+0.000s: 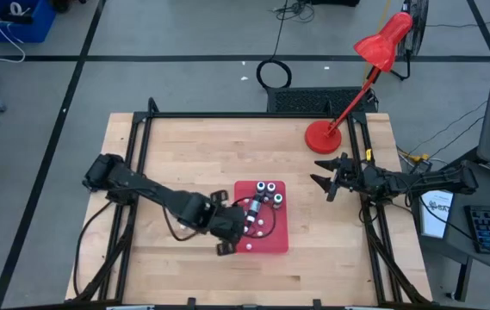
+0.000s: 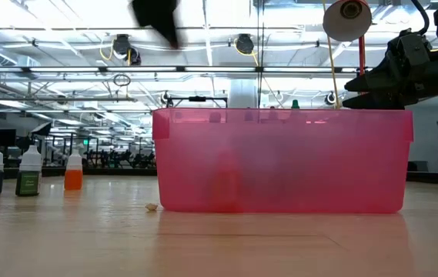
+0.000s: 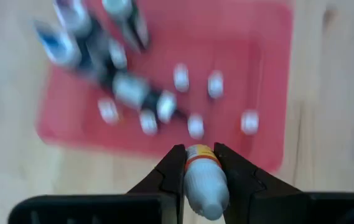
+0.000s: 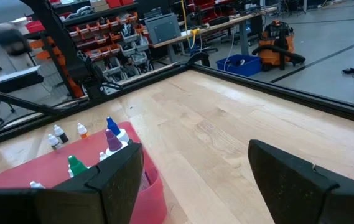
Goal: Pick & Place food coloring
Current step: Put the small orange food coloring bottle into the red bin
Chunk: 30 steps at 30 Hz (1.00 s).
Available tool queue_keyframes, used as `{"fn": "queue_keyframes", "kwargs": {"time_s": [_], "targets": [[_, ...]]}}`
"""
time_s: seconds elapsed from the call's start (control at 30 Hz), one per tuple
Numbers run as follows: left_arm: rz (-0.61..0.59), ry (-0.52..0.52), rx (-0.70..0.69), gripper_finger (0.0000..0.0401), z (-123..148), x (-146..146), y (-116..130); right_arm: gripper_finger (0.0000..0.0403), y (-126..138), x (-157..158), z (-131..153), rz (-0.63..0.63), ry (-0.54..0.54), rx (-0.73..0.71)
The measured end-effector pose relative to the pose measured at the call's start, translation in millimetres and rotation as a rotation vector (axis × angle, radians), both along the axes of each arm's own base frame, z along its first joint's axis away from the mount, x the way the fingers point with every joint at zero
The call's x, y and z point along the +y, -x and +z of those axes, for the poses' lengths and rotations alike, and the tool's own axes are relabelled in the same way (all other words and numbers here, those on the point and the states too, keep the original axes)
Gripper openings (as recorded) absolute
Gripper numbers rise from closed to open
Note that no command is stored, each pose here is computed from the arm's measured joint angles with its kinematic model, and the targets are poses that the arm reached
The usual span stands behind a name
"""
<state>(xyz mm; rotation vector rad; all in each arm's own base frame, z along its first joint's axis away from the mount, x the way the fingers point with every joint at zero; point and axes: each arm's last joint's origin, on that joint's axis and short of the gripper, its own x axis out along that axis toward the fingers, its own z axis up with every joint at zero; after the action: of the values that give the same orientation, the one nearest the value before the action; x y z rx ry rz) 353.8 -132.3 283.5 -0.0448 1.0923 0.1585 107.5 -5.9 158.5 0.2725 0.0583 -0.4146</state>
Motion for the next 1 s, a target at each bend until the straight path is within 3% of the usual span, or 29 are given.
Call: {"fn": "queue_keyframes", "kwargs": {"time_s": [0.17, 0.43, 0.6, 1.0], "targets": [[-0.044, -0.05, -0.035, 0.0065, 4, 4, -22, 0.0279, 0, 0, 0, 0.0, 0.0, 0.0], [-0.163, -0.003, 0.133, 0.0065, -61, 2, -71, 0.0279, 0, 0, 0, 0.0, 0.0, 0.0], [-0.216, 0.016, 0.159, 0.0065, -80, -6, -93, 0.0279, 0, 0, 0, 0.0, 0.0, 0.0], [-0.164, 0.023, 0.231, 0.0065, -105, 0, -94, 0.0279, 0, 0, 0, 0.0, 0.0, 0.0]]}}
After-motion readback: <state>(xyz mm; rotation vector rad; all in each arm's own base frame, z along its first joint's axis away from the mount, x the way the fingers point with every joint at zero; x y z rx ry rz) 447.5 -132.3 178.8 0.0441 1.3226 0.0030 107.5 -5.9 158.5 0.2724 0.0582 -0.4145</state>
